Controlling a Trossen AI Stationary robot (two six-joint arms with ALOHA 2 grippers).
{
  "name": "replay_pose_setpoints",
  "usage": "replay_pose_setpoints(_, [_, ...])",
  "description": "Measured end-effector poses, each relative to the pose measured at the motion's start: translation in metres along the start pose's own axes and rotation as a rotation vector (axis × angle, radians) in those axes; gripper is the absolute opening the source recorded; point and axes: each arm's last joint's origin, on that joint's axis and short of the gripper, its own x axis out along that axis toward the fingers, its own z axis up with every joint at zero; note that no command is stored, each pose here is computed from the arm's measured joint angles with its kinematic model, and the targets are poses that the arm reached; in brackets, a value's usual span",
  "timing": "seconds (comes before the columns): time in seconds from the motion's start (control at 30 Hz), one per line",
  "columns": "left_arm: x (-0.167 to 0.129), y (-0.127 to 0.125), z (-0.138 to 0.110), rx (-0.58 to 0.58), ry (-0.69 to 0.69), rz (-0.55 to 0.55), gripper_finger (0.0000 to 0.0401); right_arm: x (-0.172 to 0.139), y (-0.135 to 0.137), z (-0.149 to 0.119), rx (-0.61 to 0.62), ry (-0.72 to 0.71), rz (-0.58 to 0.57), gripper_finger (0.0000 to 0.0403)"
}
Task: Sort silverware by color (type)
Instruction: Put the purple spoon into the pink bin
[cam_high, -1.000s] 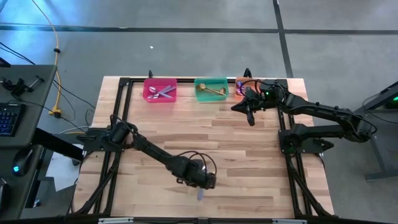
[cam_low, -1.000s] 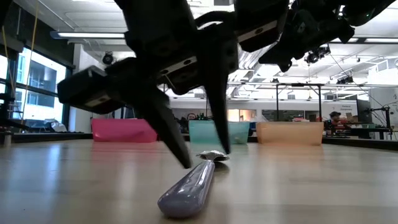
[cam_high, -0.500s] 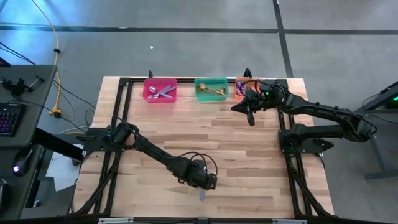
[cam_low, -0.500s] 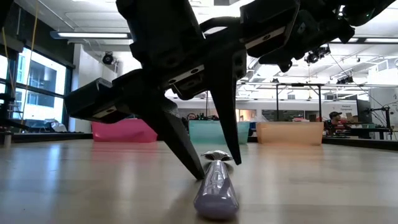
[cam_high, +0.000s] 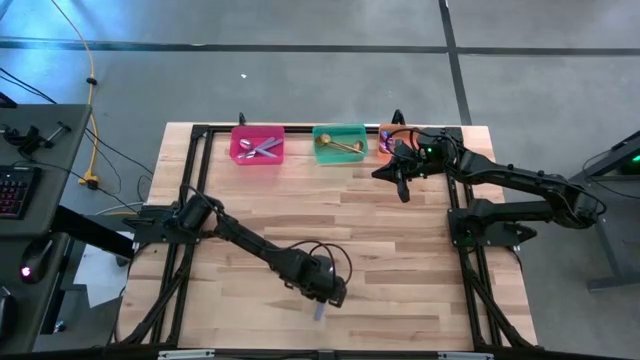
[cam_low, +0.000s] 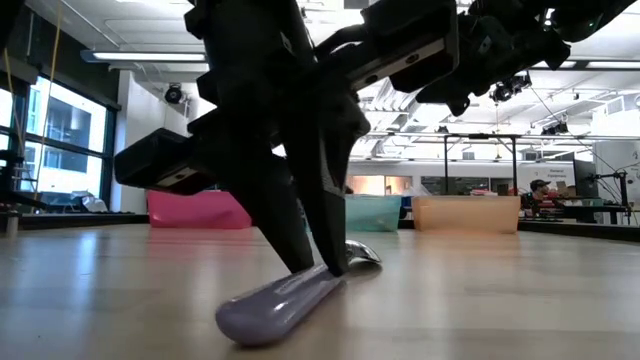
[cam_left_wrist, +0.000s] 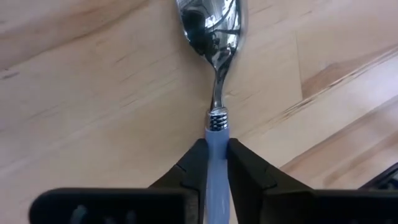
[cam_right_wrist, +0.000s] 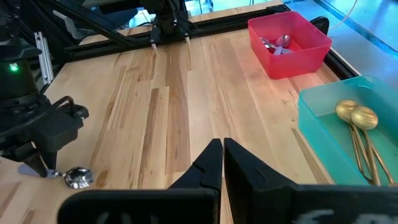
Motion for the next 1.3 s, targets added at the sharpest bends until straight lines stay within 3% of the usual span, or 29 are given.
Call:
replay_pose_setpoints(0.73, [-0.019,-0.002,0.010,0.068,0.019,-0.022,0.0000,0.000,0.000,0.000,-0.001,0.000,0.000,0.0000])
replay_pose_setpoints(1.3, [-0.032,-0.005,0.017,0.078,0.019,-0.054,0.0001,0.000,0.000,0.000,-0.009,-0.001,0.000,0.0000])
